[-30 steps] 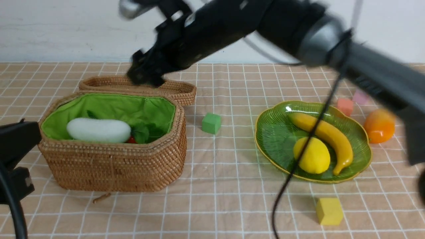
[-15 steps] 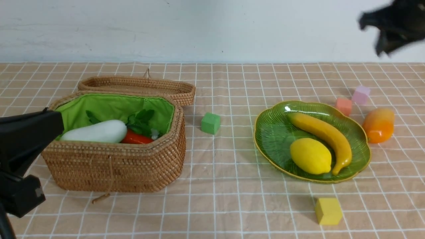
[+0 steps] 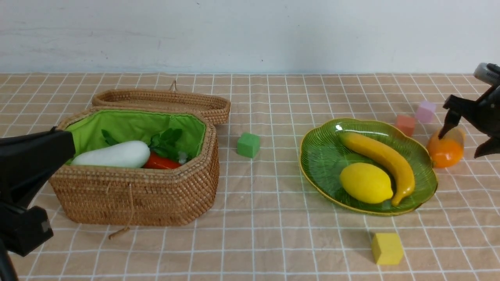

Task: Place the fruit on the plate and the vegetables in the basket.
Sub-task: Use the right arm to grab a mango and put it into the right plate

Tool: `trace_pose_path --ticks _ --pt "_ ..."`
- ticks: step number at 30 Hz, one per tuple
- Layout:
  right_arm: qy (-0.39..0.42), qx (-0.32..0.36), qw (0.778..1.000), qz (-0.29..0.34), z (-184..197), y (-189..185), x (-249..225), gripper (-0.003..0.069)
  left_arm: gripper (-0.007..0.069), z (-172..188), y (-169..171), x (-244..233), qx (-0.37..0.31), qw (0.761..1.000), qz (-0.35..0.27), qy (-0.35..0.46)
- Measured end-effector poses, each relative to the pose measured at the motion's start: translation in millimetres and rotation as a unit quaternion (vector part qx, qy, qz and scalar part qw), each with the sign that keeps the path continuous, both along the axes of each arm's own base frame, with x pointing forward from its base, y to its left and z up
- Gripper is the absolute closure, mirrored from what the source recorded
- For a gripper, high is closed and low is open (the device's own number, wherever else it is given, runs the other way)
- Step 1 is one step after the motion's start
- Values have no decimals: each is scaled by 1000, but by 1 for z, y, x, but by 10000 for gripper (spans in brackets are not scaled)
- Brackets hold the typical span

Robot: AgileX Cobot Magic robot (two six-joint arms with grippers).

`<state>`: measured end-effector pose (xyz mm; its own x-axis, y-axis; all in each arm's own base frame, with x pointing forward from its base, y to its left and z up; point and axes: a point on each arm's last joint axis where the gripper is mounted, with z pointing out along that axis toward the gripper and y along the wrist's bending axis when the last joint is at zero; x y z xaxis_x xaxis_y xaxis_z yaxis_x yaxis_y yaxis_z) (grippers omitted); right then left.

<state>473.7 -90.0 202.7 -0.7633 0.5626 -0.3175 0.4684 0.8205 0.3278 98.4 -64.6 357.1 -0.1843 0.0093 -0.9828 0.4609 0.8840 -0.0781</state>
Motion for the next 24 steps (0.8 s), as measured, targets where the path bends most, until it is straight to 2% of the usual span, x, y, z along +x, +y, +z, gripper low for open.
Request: trace_pose_path --ticks 5,9,14,17,19,22,24 --pt "-11 17 1000 -2 -24 2 10 1 638 -1 0 0 -5 1000 -1 6" --pt "-18 9 999 26 -35 2 15 97 638 -3 -3 2 -4 1000 -2 18" --pt "-19 -10 998 60 -30 2 13 103 638 -5 -6 5 2 1000 0 24" --pt "-8 -23 996 81 -14 4 5 103 638 -6 -7 5 5 1000 1 26" --pt "-14 -34 994 99 14 13 -3 103 636 -6 -7 5 7 1000 1 23" --pt "-48 -50 985 160 66 51 -17 103 635 -5 -6 6 14 1000 2 16" --pt "-61 -51 977 196 83 81 -23 103 635 -5 -6 6 15 1000 2 15"
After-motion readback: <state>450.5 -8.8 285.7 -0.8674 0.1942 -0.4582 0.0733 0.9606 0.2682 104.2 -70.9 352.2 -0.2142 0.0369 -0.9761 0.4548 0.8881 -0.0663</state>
